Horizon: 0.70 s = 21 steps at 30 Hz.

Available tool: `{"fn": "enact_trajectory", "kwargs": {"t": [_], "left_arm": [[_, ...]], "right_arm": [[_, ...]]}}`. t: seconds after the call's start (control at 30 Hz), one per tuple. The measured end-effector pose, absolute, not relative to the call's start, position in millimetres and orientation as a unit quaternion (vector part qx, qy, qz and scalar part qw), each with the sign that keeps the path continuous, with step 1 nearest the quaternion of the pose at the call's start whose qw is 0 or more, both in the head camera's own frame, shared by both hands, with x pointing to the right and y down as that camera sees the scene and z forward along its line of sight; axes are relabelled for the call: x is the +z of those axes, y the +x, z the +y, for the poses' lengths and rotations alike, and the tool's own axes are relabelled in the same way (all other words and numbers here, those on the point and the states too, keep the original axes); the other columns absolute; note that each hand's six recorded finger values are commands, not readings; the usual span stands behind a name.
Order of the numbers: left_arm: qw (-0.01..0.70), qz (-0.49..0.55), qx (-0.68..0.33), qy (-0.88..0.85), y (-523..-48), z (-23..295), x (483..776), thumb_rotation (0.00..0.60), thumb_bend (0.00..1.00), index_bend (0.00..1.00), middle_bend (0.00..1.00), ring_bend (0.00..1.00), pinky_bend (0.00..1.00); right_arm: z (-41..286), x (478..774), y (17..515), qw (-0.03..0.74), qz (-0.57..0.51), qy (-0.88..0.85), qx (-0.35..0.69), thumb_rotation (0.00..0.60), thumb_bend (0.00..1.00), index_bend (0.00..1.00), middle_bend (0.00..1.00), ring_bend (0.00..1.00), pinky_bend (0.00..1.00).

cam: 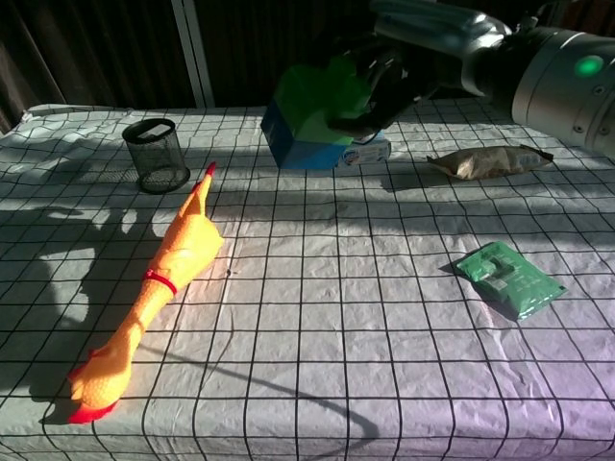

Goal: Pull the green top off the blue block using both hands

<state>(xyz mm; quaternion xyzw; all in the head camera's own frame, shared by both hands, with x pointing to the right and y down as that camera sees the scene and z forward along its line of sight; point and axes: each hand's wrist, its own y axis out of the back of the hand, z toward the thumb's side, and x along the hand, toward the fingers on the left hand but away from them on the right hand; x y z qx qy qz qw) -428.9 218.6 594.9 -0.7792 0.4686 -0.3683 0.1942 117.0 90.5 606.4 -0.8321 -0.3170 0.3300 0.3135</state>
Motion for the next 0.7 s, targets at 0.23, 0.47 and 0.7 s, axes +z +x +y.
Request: {"fn": "enact_trajectory", "kwargs": {"t": [0.23,0.47,0.7], "left_arm": [[0.048,0.492,-0.235,-0.837,-397.4,203.2,608.6,0.600,0.27,0.00,0.00,0.00,0.08],[-0.049,0.491,-0.148,-0.857,-349.2,187.3,626.3,0.600,0.27,0.00,0.00,0.00,0.08],[-0.103,0.495,-0.116,-0.855,-319.8,174.4,642.4,0.600,0.27,0.00,0.00,0.00,0.08]], "right_arm": [[79.5,576.9,99.5,0.232,-0.362,-0.861,0.270,0.600,0.31,0.89,0.65,0.43,0.35],[80.2,574.9,76.8,0.192,-0.362,-0.874,0.260,0.600,0.31,0.89,0.65,0.43,0.35],[86.4,574.9,51.6,0.184,-0.349,-0.882,0.258,0.600,0.31,0.89,0.65,0.43,0.35]]}}
